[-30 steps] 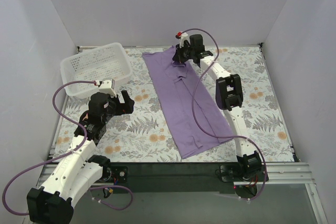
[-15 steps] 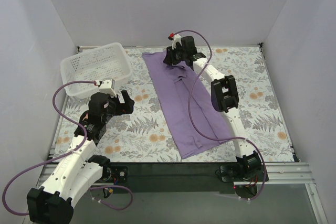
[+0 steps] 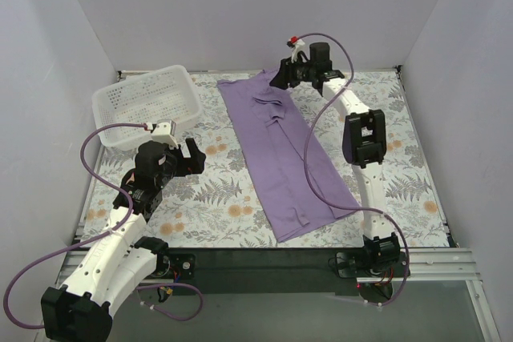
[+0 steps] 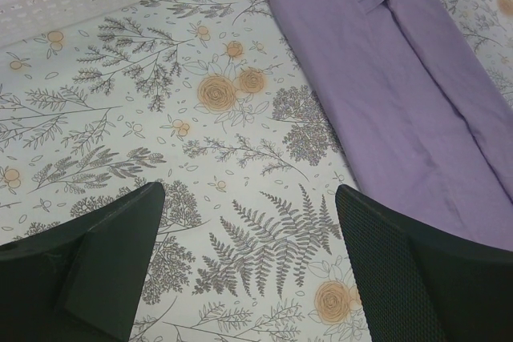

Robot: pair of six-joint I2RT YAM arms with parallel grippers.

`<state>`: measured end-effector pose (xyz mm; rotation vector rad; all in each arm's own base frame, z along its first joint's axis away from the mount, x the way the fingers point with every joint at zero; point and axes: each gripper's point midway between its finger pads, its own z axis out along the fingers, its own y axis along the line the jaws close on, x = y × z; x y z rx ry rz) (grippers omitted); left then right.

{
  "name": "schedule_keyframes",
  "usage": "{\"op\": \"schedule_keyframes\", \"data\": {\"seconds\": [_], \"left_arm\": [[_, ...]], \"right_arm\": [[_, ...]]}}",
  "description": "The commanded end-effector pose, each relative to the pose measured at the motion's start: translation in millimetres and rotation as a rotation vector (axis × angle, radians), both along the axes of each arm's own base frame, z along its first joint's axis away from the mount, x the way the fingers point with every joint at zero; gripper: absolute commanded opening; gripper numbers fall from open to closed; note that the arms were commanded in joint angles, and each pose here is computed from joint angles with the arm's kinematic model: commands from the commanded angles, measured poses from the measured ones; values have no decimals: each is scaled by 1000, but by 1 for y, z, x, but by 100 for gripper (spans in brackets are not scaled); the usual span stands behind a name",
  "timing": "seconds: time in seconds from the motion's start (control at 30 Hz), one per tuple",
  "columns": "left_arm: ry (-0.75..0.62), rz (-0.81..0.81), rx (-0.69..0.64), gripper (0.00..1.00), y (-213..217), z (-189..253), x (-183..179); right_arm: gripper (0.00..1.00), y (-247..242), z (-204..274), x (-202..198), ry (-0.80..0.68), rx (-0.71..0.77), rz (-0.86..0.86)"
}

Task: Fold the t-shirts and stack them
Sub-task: Fold the tshirt

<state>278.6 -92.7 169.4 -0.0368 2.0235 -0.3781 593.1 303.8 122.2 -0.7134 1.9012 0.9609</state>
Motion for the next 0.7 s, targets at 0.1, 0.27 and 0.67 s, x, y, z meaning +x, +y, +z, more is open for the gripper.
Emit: {"op": "schedule_keyframes", "data": {"seconds": [0.1,0.27,0.67], "left_arm": [[-27,-41,-21,88,-7,10,0],[-27,-49,-27,88,-9,11,0],[-13,-66,-30,88,-12,7,0]], "right_arm": [[53,-43,40,-5,-54,6,-14],[53,-49,15,-17,-10,-52,-1],[53,-42,-33,-15,17,-187,-4]]}}
